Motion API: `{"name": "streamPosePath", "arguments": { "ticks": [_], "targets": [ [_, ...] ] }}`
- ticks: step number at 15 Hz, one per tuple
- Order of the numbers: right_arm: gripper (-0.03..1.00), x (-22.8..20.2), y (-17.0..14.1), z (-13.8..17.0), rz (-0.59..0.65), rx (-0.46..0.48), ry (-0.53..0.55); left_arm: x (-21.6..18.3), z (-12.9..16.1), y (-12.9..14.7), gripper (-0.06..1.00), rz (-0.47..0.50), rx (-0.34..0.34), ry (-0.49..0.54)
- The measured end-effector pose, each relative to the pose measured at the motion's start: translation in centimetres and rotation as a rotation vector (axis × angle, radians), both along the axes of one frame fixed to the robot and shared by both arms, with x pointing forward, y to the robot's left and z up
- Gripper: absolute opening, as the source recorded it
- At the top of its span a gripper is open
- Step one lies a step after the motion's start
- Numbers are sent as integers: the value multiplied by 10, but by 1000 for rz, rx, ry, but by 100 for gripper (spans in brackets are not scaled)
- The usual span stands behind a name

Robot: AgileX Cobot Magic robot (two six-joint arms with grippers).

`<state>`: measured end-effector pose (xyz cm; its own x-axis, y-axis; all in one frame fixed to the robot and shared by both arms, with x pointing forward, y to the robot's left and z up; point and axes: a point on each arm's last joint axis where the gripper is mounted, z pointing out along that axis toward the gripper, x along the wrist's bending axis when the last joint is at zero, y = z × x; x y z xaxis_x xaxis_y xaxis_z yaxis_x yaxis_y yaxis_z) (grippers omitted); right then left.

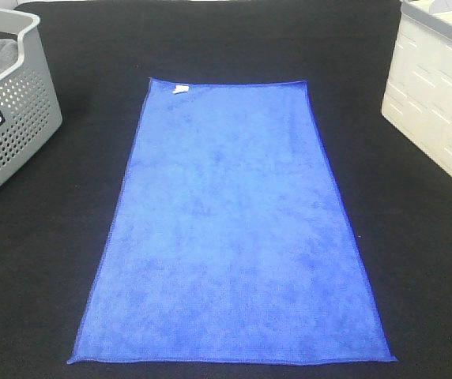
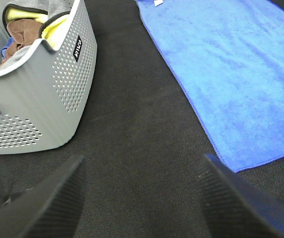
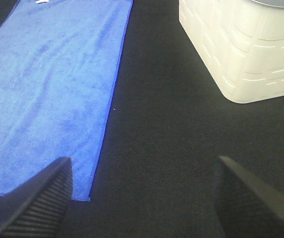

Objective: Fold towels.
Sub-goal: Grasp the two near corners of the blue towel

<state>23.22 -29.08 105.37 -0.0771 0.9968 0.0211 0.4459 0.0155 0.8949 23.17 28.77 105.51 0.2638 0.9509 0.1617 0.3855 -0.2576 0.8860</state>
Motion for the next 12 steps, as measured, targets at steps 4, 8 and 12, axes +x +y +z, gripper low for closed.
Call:
{"name": "streamPosePath", "arguments": {
  "ticks": [4,8,12],
  "targets": [
    [73,0,0,0,0,0,0,0,0,0,62,0,0,0],
    [73,0,0,0,0,0,0,0,0,0,62,0,0,0],
    [73,0,0,0,0,0,0,0,0,0,62,0,0,0]
  ]
}}
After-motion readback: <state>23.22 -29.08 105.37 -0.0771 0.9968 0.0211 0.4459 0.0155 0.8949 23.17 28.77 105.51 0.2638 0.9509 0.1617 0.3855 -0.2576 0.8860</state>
